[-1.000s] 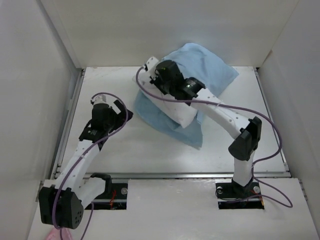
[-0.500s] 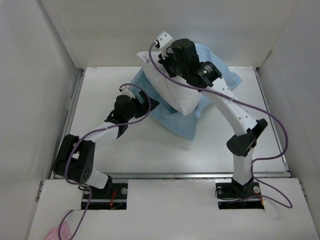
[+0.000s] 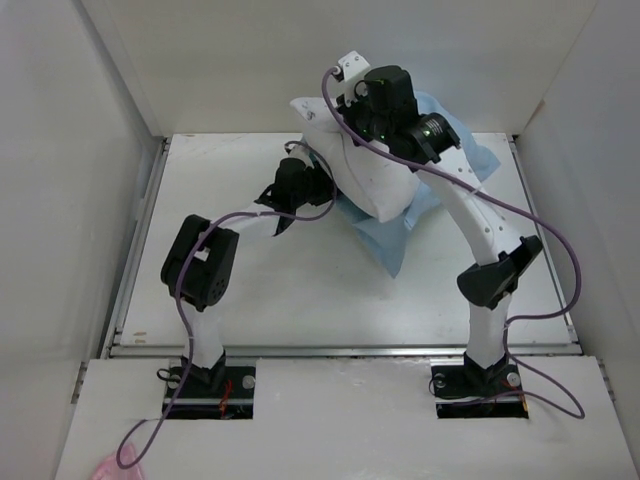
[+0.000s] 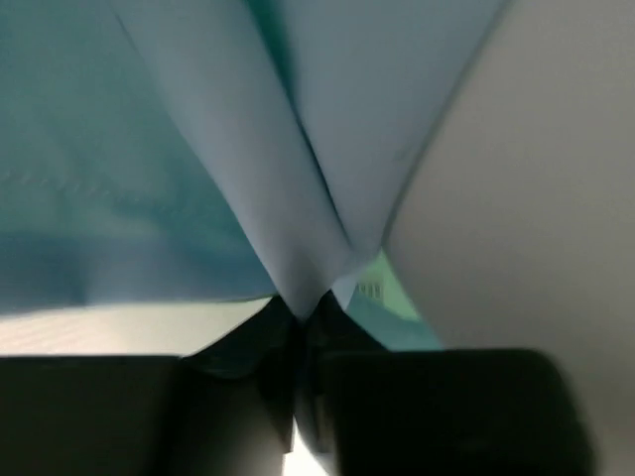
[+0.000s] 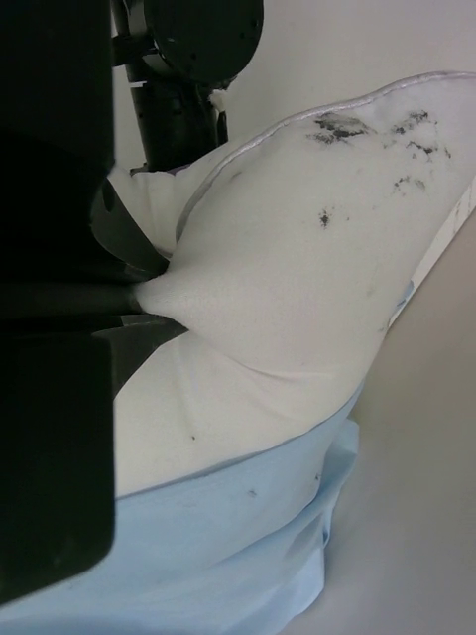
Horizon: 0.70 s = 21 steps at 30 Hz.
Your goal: Put the pillow into the pillowcase
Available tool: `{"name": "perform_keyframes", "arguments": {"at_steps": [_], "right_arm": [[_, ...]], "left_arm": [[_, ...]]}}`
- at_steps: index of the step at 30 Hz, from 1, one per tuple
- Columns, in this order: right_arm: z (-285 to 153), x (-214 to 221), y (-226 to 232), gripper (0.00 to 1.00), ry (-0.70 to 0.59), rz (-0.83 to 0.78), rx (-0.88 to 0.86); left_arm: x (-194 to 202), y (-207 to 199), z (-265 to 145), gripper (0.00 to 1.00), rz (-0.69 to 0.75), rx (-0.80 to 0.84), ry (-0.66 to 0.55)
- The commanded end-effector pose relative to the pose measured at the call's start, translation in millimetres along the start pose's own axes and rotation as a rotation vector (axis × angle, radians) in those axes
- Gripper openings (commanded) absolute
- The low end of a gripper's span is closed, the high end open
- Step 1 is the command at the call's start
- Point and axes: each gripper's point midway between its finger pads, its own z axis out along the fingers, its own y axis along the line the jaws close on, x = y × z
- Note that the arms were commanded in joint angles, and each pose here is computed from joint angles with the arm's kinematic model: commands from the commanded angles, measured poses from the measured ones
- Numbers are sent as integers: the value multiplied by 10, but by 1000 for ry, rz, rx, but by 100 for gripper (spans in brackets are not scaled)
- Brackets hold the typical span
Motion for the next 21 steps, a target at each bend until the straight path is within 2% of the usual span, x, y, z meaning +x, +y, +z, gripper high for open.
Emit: {"name": "perform_keyframes", "arguments": {"at_steps": [1, 2, 3, 4, 5, 6, 8, 9, 11, 12, 14, 16, 21], "right_arm": [[-138, -342, -99, 0, -123, 53, 30], [-187, -411, -118, 0, -147, 56, 34], [-74, -197, -127, 0, -87, 42, 57], [-21, -113, -146, 0, -66, 30, 74], [17, -19, -168, 0, -40, 15, 92], [44, 67, -208, 0, -14, 12, 122], [216, 393, -239, 0, 75, -15, 167], [224, 462, -283, 0, 96, -19, 198], [363, 734, -374, 0, 165, -32, 258], [372, 782, -414, 0, 176, -30, 264], [455, 831, -378, 0, 176, -30, 252], [519, 917, -377, 0, 191, -40, 235], [641, 1101, 22, 0, 169, -36, 26]], "left_arm": [[-383, -155, -94, 0, 59, -49, -98], [-408, -168, -193, 0, 69, -56, -116], [-569, -152, -338, 0, 69, -51, -172], [-475, 77, -509, 0, 40, -102, -189], [-584, 129, -682, 0, 25, -129, -251], [-861, 0, -1022, 0, 26, -131, -361], [-913, 368, -1381, 0, 22, -315, -438], [-1029, 223, -1629, 0, 35, -307, -493], [-1050, 474, -1932, 0, 35, -420, -512], [-1187, 479, -2183, 0, 26, -458, -580], [-1112, 685, -2416, 0, 13, -571, -565], [-1151, 776, -2671, 0, -15, -639, -621], [-1042, 1232, -2926, 0, -64, -821, -599]]}}
